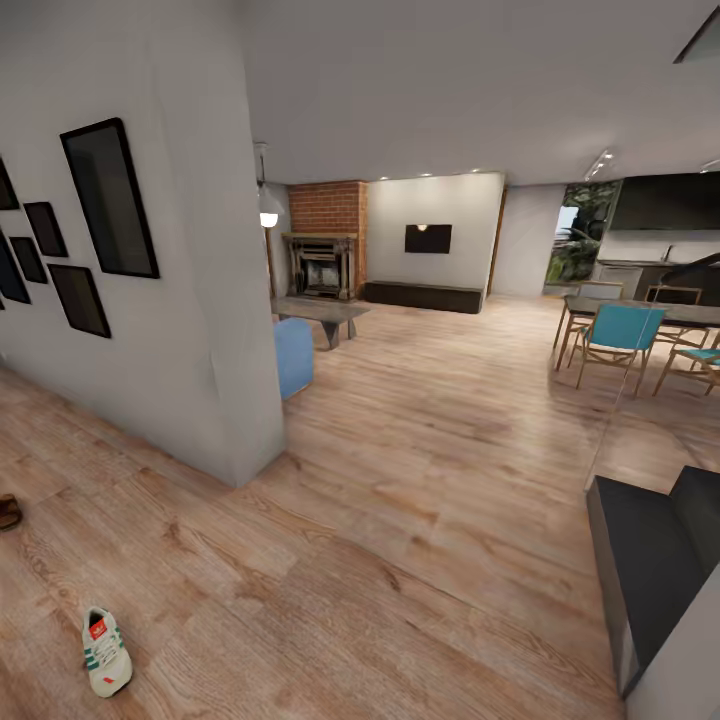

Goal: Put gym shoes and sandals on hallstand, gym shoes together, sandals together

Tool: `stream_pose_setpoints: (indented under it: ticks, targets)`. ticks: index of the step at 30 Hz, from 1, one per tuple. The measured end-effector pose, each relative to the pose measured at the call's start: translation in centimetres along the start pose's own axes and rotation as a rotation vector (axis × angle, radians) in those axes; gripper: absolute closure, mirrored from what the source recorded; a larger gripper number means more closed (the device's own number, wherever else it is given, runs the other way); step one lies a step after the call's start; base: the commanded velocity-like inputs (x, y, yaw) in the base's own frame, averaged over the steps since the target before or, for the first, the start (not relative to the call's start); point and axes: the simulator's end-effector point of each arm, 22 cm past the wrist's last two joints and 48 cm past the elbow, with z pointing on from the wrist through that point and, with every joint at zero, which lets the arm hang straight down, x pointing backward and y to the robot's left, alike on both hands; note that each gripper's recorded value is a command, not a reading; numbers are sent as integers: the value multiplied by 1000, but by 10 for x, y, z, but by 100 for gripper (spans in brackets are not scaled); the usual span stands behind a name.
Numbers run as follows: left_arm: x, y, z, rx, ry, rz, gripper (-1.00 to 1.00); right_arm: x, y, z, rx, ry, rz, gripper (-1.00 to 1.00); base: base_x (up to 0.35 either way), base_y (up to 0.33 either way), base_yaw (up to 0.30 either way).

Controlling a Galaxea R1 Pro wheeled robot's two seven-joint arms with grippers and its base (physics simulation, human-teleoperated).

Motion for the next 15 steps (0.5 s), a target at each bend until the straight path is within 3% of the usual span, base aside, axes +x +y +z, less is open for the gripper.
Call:
stream_pose_setpoints:
  ticks: [6,15]
  targets:
    - [51,-2,-2,4,100,6,-100,10,-9,0,9,34,2,-100,0,0,0]
    - [9,3,0,-4,2,2,-100,-29,5,-1,-5,-49,-3,-100,0,0,0]
